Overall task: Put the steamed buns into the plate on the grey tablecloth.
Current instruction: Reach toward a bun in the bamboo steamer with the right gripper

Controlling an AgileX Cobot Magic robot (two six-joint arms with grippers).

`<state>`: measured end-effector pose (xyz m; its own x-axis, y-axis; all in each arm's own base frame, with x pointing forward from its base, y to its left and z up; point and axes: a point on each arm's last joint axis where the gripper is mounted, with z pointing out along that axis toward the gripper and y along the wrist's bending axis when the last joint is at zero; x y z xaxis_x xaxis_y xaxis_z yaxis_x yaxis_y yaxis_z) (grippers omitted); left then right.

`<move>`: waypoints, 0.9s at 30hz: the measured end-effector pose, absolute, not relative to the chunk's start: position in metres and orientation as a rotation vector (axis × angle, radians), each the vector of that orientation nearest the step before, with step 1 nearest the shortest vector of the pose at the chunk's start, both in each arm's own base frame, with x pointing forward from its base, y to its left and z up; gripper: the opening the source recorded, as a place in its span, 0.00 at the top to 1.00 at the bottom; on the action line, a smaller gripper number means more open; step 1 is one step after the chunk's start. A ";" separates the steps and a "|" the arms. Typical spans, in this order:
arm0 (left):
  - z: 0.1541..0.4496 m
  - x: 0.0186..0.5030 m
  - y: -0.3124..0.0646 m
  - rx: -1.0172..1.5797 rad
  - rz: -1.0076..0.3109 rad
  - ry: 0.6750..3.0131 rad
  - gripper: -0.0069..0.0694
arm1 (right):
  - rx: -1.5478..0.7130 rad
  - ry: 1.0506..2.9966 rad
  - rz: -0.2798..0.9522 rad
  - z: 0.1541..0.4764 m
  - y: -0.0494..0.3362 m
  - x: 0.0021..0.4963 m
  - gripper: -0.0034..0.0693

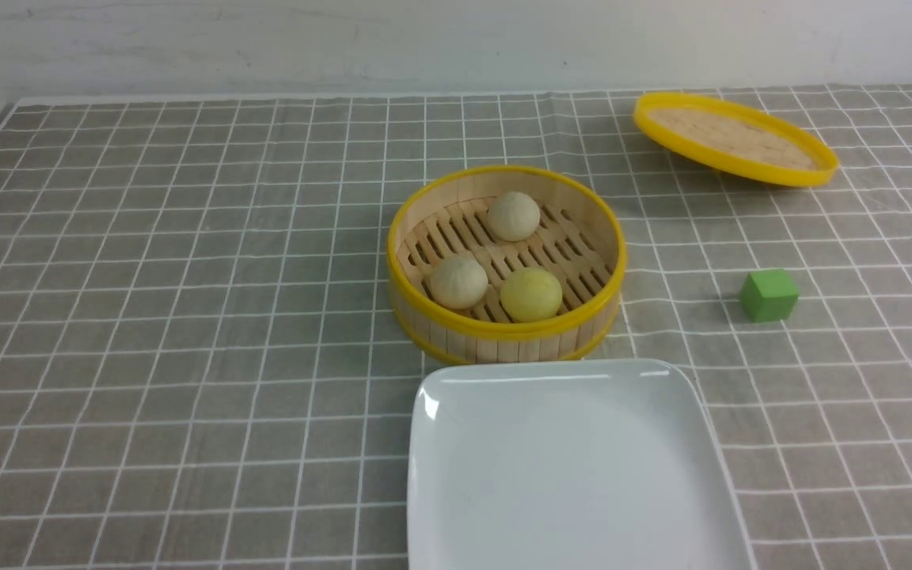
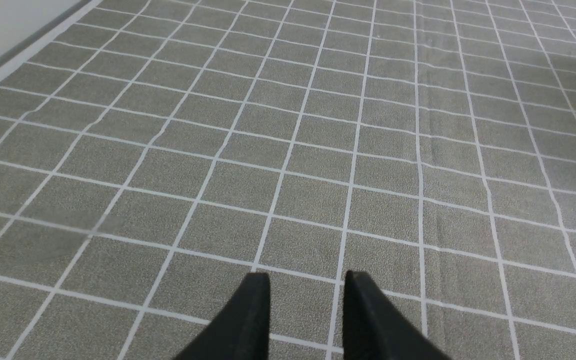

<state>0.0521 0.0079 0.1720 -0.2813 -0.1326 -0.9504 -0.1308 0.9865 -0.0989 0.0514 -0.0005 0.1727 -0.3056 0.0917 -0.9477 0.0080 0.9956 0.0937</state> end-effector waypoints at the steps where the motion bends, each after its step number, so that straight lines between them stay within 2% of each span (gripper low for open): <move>1: 0.172 0.052 0.008 -0.191 -0.002 1.860 0.60 | 0.075 1.874 0.122 0.173 0.000 0.052 0.62; 2: 0.172 0.052 0.008 -0.191 -0.002 1.860 0.60 | 0.146 1.867 0.155 0.173 0.001 0.052 0.62; 6: 0.172 0.052 0.008 -0.191 -0.002 1.860 0.60 | 0.562 1.798 0.615 0.174 0.010 0.052 0.62; 9: 0.172 0.052 0.008 -0.191 -0.002 1.860 0.60 | 0.728 1.758 0.794 0.175 0.014 0.052 0.62; 12: 0.172 0.052 0.008 -0.191 -0.002 1.860 0.60 | 0.808 1.732 0.885 0.176 0.015 0.052 0.62; 15: 0.172 0.052 0.008 -0.191 -0.002 1.860 0.60 | 0.812 1.714 0.895 0.178 0.015 0.052 0.63; 18: 0.172 0.052 0.008 -0.191 -0.002 1.860 0.60 | 0.751 1.671 0.872 0.191 0.014 0.051 0.69; 22: 0.172 0.052 0.008 -0.191 -0.001 1.860 0.60 | 0.495 1.597 0.683 0.248 0.011 0.045 0.88; 24: 0.172 0.052 0.008 -0.191 -0.001 1.860 0.59 | 0.403 1.637 0.570 0.270 0.010 0.044 0.95; 27: 0.172 0.052 0.008 -0.190 0.000 1.860 0.59 | 0.327 1.741 0.447 0.288 0.008 0.045 0.97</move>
